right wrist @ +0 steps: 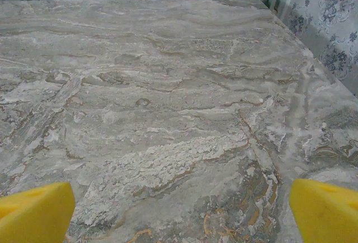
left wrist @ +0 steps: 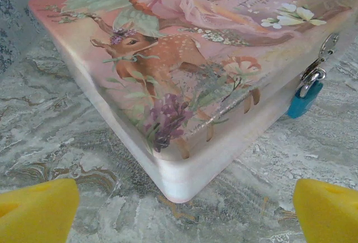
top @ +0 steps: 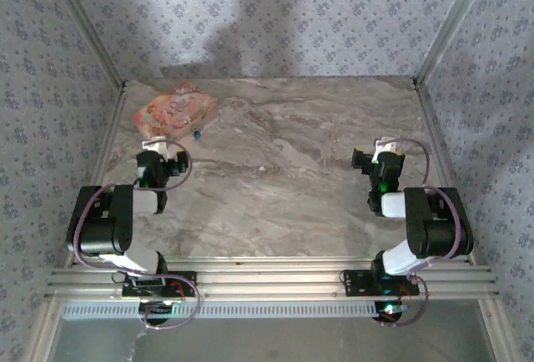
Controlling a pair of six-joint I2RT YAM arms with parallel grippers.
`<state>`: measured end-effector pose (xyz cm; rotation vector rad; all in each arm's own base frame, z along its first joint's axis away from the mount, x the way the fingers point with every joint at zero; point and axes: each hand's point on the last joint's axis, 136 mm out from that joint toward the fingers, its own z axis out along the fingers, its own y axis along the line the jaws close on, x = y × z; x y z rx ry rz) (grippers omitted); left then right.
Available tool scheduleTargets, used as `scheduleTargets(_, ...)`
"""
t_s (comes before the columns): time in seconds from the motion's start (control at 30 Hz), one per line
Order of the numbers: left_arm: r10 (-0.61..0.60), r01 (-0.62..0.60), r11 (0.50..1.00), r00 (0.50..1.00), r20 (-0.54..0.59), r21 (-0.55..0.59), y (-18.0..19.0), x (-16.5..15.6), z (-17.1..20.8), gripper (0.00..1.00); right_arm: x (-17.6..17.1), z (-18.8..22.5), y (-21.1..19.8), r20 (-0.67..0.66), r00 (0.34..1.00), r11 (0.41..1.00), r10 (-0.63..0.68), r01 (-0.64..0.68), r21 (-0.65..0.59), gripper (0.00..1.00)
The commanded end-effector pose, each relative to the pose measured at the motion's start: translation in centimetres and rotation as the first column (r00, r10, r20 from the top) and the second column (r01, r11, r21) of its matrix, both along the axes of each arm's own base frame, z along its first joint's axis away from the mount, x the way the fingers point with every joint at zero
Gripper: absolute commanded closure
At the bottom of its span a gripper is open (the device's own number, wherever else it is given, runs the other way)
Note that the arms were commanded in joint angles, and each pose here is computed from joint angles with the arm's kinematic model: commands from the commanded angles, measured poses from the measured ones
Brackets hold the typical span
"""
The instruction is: Unlock a padlock with a key
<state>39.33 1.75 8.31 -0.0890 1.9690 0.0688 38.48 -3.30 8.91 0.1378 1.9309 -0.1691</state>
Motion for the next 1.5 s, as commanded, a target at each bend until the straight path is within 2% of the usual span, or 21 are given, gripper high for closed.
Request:
scheduleTargets(0.0, 0.002, -0.002, 1.000, 1.000, 0.016, -0.008, 0.10, 0.35, 0.64, 0.02, 0.20, -0.12, -0.18, -0.010, 1.000, 1.000, -0.007, 0.007, -0.016, 0.00)
scheduleTargets(1.47, 0.007, -0.007, 1.000, 1.000, 0.021, -0.008, 0.19, 0.27, 1.13, 0.02, 0.42, 0.57, -0.05, -0.021, 1.000, 1.000, 0.009, -0.009, -0.002, 0.00)
